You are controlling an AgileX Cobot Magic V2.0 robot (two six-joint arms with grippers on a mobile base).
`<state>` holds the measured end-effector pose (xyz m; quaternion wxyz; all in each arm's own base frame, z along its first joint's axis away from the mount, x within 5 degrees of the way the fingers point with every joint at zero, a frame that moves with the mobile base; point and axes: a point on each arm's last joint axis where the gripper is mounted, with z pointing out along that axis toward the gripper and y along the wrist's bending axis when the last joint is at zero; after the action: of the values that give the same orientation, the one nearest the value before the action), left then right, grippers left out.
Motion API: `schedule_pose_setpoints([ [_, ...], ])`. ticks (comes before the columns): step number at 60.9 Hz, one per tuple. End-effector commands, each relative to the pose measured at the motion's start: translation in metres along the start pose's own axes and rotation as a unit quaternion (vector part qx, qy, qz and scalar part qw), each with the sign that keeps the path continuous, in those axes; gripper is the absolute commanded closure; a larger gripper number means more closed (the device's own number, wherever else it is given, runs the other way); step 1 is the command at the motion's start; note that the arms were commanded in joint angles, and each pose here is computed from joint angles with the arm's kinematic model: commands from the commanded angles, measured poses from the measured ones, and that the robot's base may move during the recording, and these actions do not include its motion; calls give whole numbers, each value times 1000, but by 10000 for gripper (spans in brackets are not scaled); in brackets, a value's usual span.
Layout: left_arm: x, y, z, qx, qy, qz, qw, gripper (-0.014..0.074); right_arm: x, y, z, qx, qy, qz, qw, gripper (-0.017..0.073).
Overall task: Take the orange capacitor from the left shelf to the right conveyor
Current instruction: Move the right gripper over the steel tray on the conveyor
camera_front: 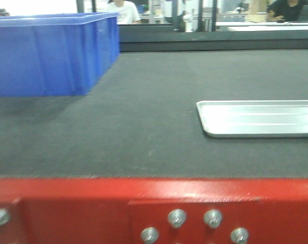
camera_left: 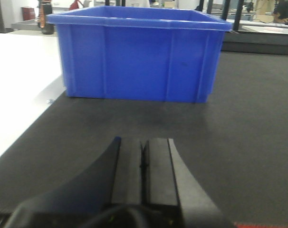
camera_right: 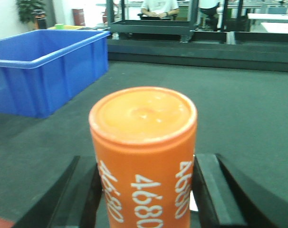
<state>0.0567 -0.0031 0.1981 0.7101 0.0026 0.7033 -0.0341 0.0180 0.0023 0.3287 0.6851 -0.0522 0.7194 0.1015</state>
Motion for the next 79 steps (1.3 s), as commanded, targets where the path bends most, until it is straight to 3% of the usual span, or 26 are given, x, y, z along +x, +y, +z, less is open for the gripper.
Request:
schedule_pose_setpoints([
  [1, -10, 0, -2, -1, -53, -3, 999, 720, -17, 1, -2, 0, -53, -8, 999, 512],
  [79, -10, 0, -2, -1, -53, -3, 999, 720, -18, 1, -2, -1, -61, -8, 998, 512],
])
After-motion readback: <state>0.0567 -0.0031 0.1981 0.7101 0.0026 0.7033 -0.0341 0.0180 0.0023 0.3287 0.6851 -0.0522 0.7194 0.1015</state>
